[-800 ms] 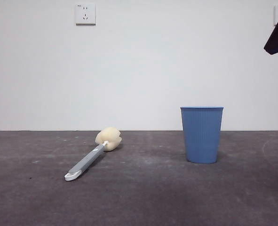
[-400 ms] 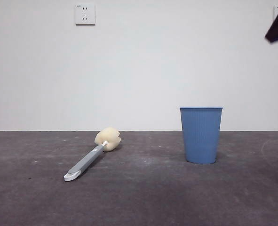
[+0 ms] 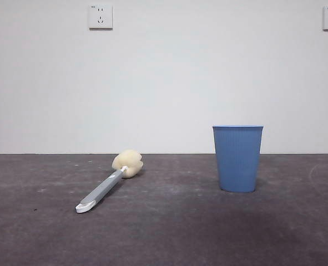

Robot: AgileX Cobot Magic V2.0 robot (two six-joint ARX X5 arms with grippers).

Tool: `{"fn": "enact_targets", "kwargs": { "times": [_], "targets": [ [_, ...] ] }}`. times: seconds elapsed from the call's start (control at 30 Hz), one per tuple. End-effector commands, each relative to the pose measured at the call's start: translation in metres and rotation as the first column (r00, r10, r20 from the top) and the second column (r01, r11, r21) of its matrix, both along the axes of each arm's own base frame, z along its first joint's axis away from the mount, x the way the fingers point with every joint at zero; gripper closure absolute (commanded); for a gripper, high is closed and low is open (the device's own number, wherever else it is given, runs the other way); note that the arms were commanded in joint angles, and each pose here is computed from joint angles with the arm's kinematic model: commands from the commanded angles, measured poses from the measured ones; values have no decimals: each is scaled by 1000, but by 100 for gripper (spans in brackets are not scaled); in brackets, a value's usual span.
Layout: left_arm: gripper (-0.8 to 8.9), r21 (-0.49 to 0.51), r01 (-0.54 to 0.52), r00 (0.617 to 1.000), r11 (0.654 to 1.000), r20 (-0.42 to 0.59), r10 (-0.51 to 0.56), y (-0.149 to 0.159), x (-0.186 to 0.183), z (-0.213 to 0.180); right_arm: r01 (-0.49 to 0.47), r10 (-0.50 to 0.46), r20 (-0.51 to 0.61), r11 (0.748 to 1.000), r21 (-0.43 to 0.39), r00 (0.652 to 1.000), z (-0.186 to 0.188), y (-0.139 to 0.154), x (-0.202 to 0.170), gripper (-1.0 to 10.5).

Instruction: Pick up the cup brush,pick up the cup,insert the brush into the cup,clean the cup,put the cup brush back,put the cup back to the fixed position on the table

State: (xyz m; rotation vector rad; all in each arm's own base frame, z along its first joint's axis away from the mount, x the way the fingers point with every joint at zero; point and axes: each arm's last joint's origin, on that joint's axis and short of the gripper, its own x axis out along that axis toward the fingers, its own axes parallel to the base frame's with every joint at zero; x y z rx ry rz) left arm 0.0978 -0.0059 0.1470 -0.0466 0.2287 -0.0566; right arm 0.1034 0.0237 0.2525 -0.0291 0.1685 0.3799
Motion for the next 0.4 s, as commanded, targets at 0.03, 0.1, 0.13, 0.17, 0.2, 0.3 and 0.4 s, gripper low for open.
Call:
{"fn": "enact_targets", "kwargs": {
  "times": [0.03, 0.1, 0.13, 0.17, 0.2, 0.3, 0.4],
  "targets": [
    [817, -5, -5, 1000, 1000, -7, 5, 0, 0, -4, 39, -38, 41, 999, -12, 998, -27, -5, -2, 946],
    [817, -5, -5, 1000, 1000, -7, 5, 0, 0, -4, 66, -66, 52, 998, -8, 997, -44, -7, -4, 946],
    [817, -5, -5, 1000, 1000, -7, 5, 0, 0, -4, 73, -72, 50, 997, -7, 996, -50, -8, -5, 946],
    [817, -5, -5, 1000, 1000, -7, 5, 0, 0, -4, 80, -80, 44, 997, -1, 996, -58, -9, -5, 946],
    [817, -5, -5, 1000, 1000, -7, 5, 0, 0, -4, 86, -86, 39, 996, 9, 996, -64, -9, -6, 946],
    [817, -5, -5, 1000, 1000, -7, 5, 0, 0, -4, 100, -102, 32, 994, 41, 994, -78, -10, -8, 946],
    [817, -5, -5, 1000, 1000, -7, 5, 0, 0, -4, 107, -108, 20, 992, 63, 994, -89, -11, -9, 946]
  ]
}}
